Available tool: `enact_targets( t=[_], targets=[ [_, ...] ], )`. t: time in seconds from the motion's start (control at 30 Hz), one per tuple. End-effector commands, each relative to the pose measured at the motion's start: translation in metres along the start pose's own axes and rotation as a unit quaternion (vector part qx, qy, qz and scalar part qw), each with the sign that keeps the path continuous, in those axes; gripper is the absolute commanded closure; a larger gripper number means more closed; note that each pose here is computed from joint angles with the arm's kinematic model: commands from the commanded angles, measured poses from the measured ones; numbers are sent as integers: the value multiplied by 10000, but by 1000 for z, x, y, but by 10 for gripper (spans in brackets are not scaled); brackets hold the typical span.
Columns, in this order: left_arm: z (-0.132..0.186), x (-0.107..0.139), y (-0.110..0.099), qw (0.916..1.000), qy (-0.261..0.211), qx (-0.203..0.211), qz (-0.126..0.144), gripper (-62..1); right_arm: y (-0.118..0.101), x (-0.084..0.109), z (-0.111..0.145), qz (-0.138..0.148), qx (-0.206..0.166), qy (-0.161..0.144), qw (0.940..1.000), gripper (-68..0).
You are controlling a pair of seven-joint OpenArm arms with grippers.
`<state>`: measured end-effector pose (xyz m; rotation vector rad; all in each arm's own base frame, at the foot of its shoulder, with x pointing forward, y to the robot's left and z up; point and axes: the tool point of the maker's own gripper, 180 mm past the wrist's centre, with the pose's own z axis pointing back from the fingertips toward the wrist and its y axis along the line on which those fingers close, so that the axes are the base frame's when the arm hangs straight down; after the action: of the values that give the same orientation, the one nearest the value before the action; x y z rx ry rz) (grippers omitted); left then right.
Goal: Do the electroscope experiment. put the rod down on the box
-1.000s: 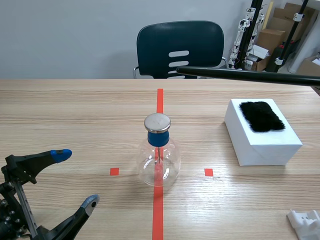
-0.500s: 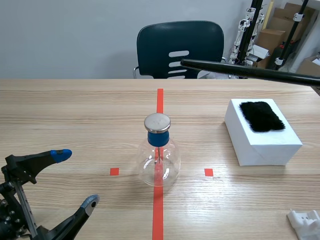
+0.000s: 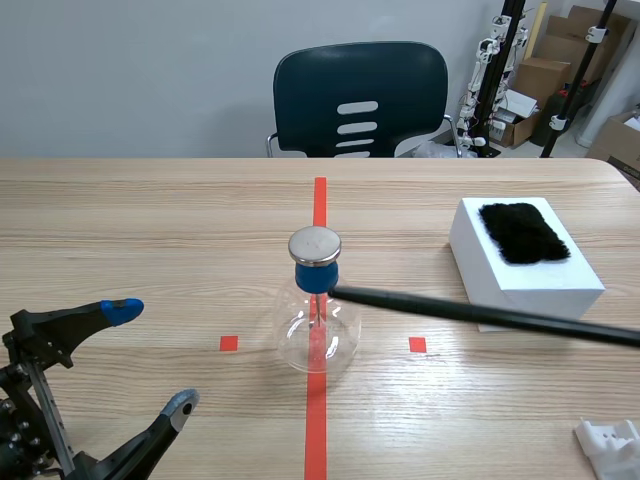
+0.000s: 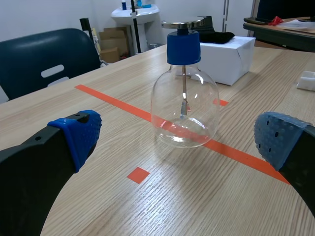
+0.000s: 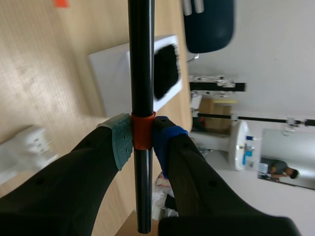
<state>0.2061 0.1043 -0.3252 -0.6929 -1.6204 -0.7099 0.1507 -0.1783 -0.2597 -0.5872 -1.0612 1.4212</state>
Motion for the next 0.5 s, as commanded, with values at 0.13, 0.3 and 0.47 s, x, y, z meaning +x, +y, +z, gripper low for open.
enact_targets(
  t=[0.13, 0.3, 0.47],
  targets=[
    [-3, 6, 0, 9999, -171, 23, 13, -623, 2, -1, -8, -28, 582, -185, 9981, -4],
    [-3, 6, 0, 9999, -171, 23, 13, -623, 20, -2, -11, -193, 1370, -214, 9901, -4],
    [-3, 6, 0, 9999, -169, 23, 13, -623, 28, -6, -15, -355, 1885, -130, 9814, -4]
  ],
)
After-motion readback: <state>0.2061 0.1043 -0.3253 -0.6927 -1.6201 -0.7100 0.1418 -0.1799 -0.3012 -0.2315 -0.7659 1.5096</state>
